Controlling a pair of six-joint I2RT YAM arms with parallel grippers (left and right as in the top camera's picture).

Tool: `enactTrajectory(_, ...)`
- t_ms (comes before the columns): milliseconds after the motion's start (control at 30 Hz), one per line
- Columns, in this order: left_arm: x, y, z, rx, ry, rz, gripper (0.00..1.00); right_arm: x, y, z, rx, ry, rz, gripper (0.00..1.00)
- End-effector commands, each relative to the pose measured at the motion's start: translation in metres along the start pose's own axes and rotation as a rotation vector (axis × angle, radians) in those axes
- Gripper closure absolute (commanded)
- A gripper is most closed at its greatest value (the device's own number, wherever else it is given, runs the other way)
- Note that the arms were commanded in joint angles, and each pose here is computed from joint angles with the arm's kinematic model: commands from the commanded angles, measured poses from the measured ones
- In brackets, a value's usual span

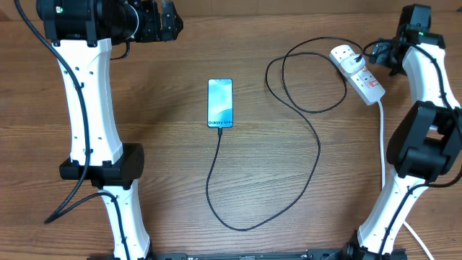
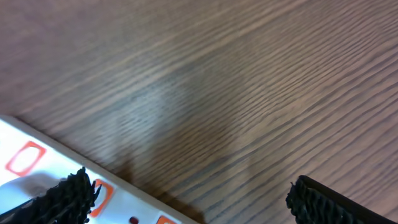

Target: Plug charger to phone and switch on socket

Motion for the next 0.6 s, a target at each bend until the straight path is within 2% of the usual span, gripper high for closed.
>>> enactTrajectory(0,-0.002,0.003,0.0,0.007,-0.009,-0.001,0.0,0.0,0.01,0.0,0.0,0.003,0.018,0.0)
enactTrajectory(167,-0.002,0.003,0.0,0.007,-0.01,-0.001,0.0,0.002,0.019,0.005,0.024,-0.004,0.017,0.0)
enactTrajectory(333,-0.002,0.003,0.0,0.007,-0.009,-0.001,0.0,0.013,0.019,0.006,0.048,-0.057,-0.127,0.0)
enactTrajectory(567,-0.002,0.003,0.0,0.007,-0.01,-0.001,0.0,0.01,0.033,0.013,0.084,-0.056,-0.112,0.0)
Point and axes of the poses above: each gripper's point midway between its finger pads, its own y axis out along the fingers, its own x axis along the line the jaws close on, z = x × y, the point moved 9 cm from there along -y, back along the fingers, and after that the axes turned 5 degrees about y, right-handed, at the moved point
